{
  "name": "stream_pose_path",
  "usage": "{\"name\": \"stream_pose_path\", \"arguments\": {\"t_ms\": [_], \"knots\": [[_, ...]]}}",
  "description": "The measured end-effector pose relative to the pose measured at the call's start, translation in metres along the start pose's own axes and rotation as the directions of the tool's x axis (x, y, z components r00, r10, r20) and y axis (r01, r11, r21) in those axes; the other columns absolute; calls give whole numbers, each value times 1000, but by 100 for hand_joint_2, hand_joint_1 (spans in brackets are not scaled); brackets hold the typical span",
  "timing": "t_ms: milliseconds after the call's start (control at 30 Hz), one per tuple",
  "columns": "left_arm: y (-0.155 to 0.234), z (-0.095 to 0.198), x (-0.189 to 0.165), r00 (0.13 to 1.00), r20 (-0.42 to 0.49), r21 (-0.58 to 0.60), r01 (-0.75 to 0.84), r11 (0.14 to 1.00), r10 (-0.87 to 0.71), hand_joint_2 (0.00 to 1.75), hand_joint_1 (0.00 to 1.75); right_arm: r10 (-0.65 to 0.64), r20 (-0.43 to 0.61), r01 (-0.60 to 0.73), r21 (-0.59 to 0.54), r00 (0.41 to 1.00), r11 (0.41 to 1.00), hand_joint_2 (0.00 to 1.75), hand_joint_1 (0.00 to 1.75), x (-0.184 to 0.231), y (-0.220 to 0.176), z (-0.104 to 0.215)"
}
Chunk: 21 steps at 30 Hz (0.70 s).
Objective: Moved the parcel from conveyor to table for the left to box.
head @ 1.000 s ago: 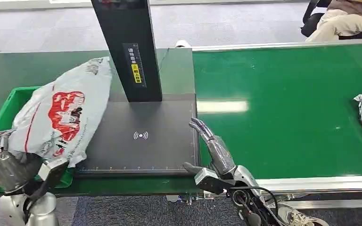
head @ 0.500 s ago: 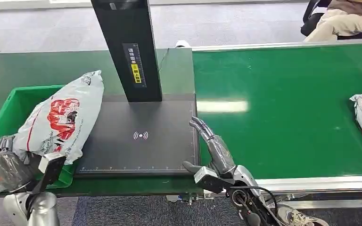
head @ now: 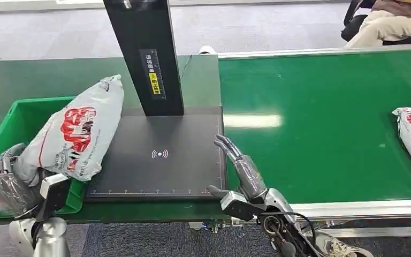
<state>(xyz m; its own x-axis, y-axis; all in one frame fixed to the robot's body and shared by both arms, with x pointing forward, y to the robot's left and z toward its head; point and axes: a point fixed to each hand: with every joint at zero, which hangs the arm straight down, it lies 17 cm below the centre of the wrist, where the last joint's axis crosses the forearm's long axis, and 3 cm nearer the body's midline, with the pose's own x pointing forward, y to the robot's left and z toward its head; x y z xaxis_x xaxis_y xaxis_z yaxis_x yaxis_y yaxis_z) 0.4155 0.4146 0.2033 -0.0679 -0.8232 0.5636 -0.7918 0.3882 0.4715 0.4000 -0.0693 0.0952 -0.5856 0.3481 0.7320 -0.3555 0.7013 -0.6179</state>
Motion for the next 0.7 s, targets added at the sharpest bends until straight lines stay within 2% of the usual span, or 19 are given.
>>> {"name": "stream_pose_path", "arguments": {"t_ms": [333,567,700], "knots": [[-4,6,-13,999,-26,-20,19,1000,-19,175,0,1,-10,-1,10,1000,1000,175,0,-5,2,-1],[41,-2,-31,986,-142,169,-59,984,84,175,0,2,-14,-2,19,1000,1000,175,0,-5,7,-1],[56,-7,-28,985,-141,221,-68,973,101,175,0,0,-15,0,18,1000,1000,175,0,-6,8,0]]}}
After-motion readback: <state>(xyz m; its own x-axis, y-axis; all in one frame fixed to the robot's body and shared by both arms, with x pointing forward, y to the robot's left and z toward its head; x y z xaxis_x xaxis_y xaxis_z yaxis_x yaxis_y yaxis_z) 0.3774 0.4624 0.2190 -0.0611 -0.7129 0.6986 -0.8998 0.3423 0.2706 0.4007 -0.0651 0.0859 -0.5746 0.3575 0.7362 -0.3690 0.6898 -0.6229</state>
